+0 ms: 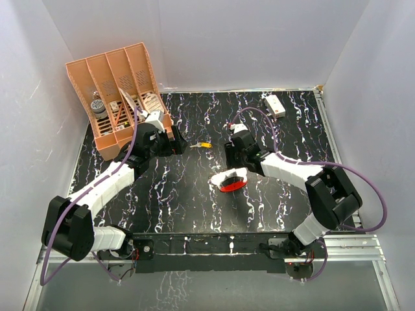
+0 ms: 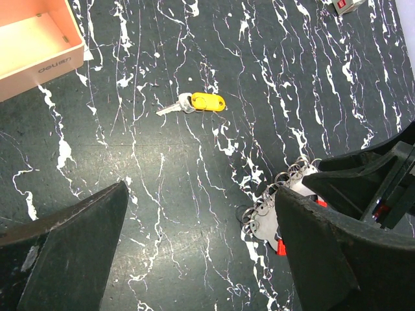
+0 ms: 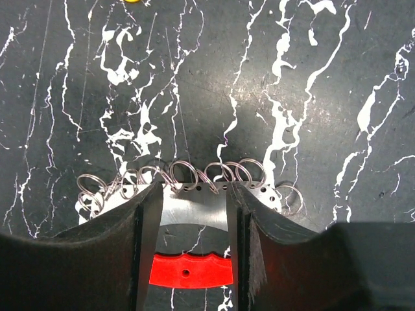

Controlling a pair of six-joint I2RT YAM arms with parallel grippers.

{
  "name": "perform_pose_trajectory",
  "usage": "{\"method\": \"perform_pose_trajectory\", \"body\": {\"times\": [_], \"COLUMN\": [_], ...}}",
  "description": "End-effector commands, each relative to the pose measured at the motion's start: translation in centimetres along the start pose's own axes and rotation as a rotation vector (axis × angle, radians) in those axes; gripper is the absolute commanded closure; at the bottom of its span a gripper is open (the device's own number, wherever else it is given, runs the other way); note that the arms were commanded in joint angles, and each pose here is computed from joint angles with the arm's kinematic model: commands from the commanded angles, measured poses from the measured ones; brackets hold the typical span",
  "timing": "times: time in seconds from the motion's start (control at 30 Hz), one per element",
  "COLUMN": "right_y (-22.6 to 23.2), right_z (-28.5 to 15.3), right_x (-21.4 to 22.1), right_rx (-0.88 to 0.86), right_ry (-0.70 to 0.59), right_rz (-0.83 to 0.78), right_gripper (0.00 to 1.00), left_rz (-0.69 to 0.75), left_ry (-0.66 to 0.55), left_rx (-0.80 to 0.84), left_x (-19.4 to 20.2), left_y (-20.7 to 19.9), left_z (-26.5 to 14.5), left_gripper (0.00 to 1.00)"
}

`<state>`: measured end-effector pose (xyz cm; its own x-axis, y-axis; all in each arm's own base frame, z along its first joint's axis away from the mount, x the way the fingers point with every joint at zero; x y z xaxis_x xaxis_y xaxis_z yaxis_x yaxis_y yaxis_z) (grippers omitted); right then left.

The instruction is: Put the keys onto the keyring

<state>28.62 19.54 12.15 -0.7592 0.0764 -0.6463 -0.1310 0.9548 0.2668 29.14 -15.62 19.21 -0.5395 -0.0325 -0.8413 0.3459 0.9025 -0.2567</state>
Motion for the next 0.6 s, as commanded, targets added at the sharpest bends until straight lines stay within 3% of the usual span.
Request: {"method": "perform_pose_trajectory", "body": {"times": [0.0,0.57], "right_y": [0.22,0.55], "right_z": [-0.50,0.26], "right_x": [-0.41,0.13], "right_rx": [-0.040,-0.099], "right_ry": [-0.025,-0.005], "right_rz": [-0.010,-0.032], "right_gripper": [0.58,0.64], "left_rz": [-0.005,-0.006], "left_ry": [-0.013,-0.002], "left_rx": [0.016,0.015], "left_x": [-0.32,-0.11], "left_y": [-0.26,-0.24], "left_z": [-0.25,0.03], "left_gripper": [0.05,0.05]}}
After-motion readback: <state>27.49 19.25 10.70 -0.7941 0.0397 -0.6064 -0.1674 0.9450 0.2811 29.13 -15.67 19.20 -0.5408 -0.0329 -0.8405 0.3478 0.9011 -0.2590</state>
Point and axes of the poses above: each gripper's point midway between its finger pads, its own z axis out along the fingers, its own y axis along the line the jaws close on, x = y × z, the point moved 7 cm from there along -z, back along the fingers, and after that the axes turned 12 degrees about z, right-handed, at the moved point
